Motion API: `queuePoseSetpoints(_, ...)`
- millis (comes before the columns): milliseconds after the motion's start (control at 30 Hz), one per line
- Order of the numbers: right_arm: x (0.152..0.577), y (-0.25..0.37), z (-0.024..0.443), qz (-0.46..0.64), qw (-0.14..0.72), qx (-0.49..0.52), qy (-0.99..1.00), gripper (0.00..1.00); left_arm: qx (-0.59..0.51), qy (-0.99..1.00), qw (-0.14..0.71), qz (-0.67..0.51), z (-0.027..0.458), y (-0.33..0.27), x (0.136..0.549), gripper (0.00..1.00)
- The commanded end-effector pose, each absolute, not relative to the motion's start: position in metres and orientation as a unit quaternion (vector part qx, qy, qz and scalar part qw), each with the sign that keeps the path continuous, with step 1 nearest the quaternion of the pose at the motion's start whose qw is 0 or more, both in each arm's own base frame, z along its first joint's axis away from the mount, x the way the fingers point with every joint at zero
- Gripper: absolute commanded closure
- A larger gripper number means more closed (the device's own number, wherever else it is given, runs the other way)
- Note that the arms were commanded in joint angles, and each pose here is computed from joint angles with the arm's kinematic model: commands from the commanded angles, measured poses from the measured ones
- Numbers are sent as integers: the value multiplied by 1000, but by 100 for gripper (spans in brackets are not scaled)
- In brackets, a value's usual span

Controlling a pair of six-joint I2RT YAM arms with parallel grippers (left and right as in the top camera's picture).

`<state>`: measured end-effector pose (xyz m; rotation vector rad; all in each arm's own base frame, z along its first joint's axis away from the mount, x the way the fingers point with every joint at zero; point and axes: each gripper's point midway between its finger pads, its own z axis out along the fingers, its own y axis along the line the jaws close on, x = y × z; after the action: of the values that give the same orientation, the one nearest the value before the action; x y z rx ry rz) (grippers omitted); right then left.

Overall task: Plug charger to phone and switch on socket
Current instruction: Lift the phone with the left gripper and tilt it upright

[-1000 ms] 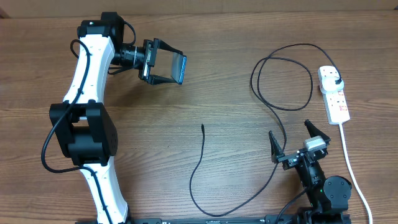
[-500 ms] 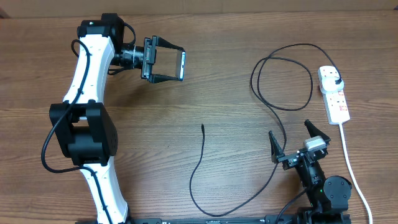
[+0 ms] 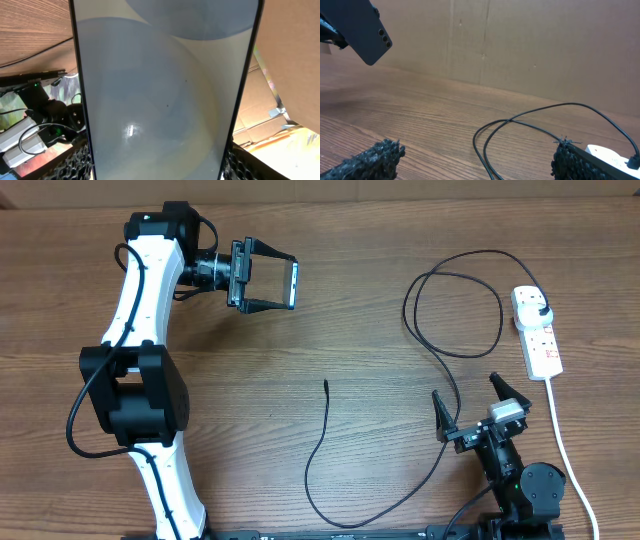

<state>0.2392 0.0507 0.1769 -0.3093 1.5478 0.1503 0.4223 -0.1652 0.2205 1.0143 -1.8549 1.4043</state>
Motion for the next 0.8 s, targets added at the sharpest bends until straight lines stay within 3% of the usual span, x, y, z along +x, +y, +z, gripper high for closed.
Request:
queuePoseSetpoints(0,239,52,174,69,702,-143,694,0,362,-689,295,554,240,-169,424,96)
queuePoseSetpoints(767,239,52,174,69,702,-143,694,0,372,-708,283,530,228,-166,424,96)
